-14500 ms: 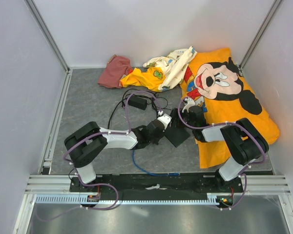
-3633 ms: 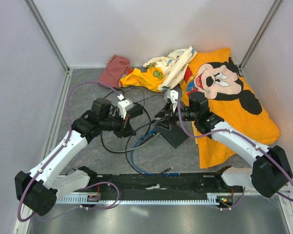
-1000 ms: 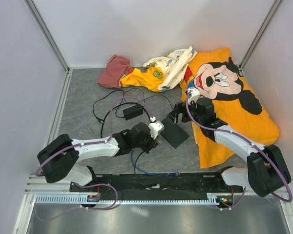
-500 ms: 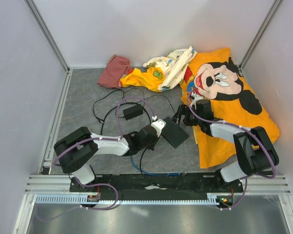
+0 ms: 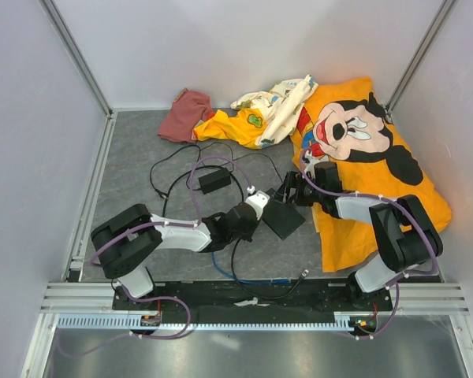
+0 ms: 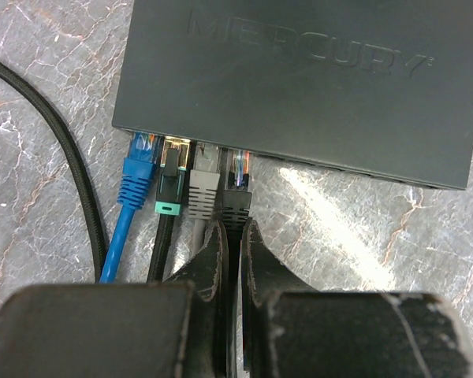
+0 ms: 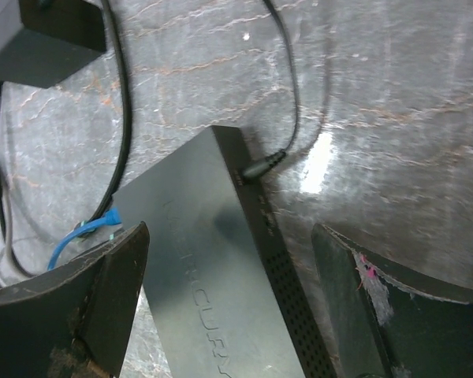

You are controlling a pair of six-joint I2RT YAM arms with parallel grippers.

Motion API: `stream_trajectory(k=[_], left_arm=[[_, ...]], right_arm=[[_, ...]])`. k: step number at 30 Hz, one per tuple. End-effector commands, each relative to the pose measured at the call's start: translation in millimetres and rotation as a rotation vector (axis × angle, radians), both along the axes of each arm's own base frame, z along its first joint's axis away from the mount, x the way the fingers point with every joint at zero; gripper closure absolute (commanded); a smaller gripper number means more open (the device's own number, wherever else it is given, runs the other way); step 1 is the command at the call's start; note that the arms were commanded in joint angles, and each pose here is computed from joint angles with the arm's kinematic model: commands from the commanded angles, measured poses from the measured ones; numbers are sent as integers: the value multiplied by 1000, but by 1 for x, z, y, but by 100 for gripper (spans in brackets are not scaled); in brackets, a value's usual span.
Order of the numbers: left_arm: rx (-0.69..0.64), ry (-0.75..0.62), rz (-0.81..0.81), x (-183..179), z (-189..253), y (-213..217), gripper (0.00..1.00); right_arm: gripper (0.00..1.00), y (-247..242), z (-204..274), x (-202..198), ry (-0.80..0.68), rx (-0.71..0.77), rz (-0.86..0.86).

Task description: Insert the plug into the switch port

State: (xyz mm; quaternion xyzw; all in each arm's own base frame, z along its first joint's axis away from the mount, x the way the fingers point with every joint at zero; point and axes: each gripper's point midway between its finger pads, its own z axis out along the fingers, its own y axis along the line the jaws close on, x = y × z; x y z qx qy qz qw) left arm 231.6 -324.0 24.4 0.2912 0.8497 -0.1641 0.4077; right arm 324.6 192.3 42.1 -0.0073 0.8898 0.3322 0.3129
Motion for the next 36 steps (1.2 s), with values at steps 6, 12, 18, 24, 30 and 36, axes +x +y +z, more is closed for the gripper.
stream_trajectory(k=[6,12,18,24,30,36], left_arm=[[-92,-63,63,18,23,-19,98],[-113,-90,78,25,30,-25,98],[-160,-140,97,35,40,-32,98],[-216,-198,152,48,58,-34,98],[-258,-259,133,58,90,-46,98],[-285,-275,147,73,102,-58,98]], right_arm=[[10,15,1,-4,38,69,79],[14,28,-10,-16,119,129,148],[16,43,-17,-32,174,152,230],[16,48,-25,-50,215,138,268],[17,55,-31,-73,245,112,336],[18,68,-35,-92,272,115,395]])
